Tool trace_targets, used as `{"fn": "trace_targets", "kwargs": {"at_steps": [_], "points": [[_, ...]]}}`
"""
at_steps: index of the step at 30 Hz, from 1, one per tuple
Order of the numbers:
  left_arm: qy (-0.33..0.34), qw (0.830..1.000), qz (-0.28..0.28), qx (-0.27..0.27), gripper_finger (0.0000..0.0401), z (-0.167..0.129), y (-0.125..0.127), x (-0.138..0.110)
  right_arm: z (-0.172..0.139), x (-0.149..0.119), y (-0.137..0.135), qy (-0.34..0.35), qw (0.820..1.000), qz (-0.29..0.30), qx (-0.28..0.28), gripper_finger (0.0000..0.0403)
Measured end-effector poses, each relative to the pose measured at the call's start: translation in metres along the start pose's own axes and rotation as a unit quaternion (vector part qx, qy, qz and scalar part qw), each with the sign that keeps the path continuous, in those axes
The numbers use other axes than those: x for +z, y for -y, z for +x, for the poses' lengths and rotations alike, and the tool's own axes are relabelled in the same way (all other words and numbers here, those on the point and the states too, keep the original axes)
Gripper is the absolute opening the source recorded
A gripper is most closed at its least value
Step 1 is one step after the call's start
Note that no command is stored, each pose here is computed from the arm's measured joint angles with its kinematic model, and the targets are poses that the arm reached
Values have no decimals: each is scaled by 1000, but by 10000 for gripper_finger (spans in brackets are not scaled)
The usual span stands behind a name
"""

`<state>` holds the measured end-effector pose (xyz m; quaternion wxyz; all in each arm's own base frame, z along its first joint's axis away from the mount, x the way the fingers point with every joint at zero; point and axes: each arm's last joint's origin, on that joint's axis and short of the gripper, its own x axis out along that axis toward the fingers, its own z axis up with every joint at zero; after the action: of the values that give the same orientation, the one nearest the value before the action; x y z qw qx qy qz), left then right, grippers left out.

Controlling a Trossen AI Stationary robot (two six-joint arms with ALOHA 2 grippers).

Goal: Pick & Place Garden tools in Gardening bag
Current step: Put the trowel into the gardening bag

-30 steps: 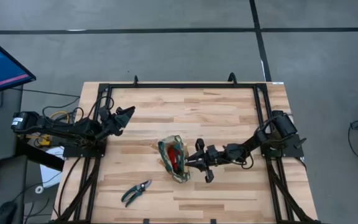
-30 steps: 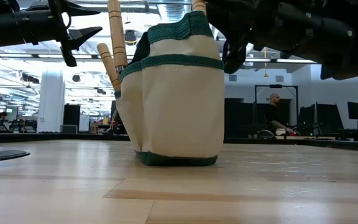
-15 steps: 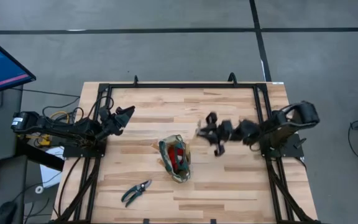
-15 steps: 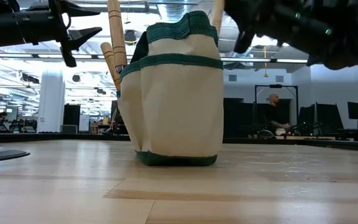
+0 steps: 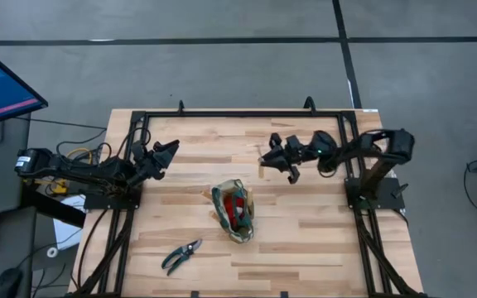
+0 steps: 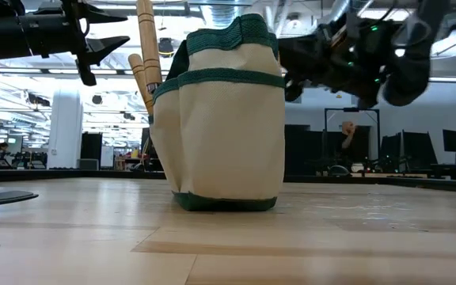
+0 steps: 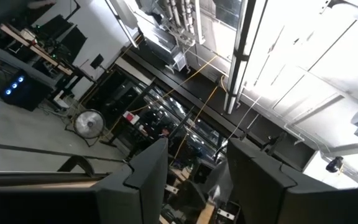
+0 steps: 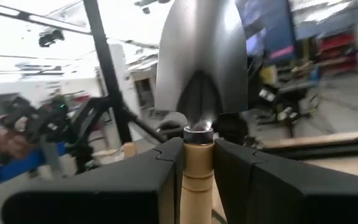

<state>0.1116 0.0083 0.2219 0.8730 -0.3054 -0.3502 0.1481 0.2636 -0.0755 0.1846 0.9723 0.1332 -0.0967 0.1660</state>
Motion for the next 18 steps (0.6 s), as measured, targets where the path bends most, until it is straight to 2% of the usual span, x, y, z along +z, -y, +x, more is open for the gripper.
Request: {"fn": "trace_targets", "kwargs": {"at_steps": [10, 13, 18], "points": [[0, 1000, 0, 0, 166, 0, 0, 0, 48, -16, 24, -22, 994, 31, 104, 56], [0, 1000, 0, 0, 166, 0, 0, 0, 56, -25, 27, -33, 992, 40, 119, 56], [0, 1000, 0, 0, 166, 0, 0, 0, 63, -23, 26, -31, 990, 32, 134, 56]]}}
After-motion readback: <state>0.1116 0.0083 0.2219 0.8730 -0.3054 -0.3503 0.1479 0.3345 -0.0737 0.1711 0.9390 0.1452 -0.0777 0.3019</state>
